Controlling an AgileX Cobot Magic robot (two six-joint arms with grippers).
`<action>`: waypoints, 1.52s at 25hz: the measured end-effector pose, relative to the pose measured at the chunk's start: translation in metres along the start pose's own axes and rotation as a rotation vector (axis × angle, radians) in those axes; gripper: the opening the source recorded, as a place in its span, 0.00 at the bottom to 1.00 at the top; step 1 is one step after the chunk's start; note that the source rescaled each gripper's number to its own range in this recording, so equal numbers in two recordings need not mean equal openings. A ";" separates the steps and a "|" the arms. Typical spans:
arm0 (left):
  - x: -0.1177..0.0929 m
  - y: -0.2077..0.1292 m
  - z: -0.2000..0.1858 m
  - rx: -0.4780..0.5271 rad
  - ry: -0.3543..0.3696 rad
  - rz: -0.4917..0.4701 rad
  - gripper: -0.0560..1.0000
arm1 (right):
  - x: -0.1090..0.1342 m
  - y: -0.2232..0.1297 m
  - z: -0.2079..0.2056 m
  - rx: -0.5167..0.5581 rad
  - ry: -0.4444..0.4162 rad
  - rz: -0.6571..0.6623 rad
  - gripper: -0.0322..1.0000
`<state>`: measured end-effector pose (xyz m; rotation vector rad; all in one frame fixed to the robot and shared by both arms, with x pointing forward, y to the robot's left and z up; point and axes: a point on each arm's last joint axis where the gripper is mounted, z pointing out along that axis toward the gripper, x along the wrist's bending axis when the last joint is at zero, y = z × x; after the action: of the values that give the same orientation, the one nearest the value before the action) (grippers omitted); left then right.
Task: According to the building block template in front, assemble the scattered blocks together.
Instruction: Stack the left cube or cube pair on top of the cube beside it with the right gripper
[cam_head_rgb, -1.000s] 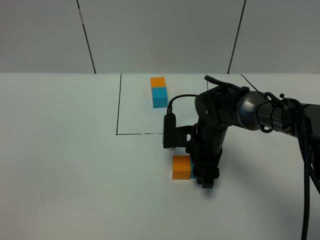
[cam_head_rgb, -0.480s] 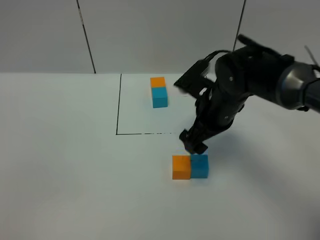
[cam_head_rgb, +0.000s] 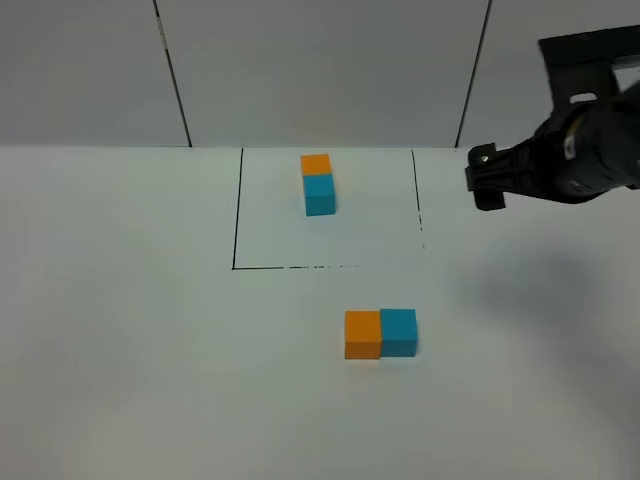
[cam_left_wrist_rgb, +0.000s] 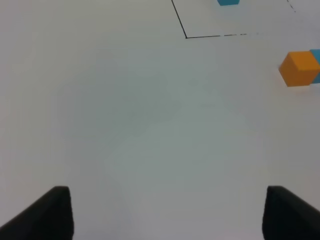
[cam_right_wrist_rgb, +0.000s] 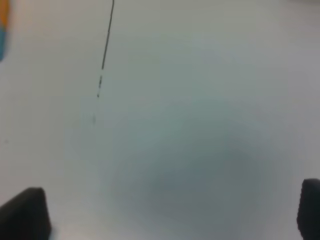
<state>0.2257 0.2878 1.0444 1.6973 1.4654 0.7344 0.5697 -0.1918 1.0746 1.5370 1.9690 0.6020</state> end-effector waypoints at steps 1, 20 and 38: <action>0.000 0.000 0.000 0.000 0.000 0.000 0.74 | -0.004 -0.006 -0.005 -0.014 -0.003 0.015 1.00; 0.000 0.000 0.000 0.000 0.000 0.000 0.74 | -0.034 -0.054 -0.090 -0.198 -0.052 0.011 0.99; 0.000 0.000 0.000 0.000 0.000 -0.001 0.74 | 0.054 0.006 0.009 0.099 0.085 -0.920 0.99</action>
<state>0.2257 0.2878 1.0444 1.6967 1.4660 0.7340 0.5700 -0.1380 1.0630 0.5094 2.4867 0.1707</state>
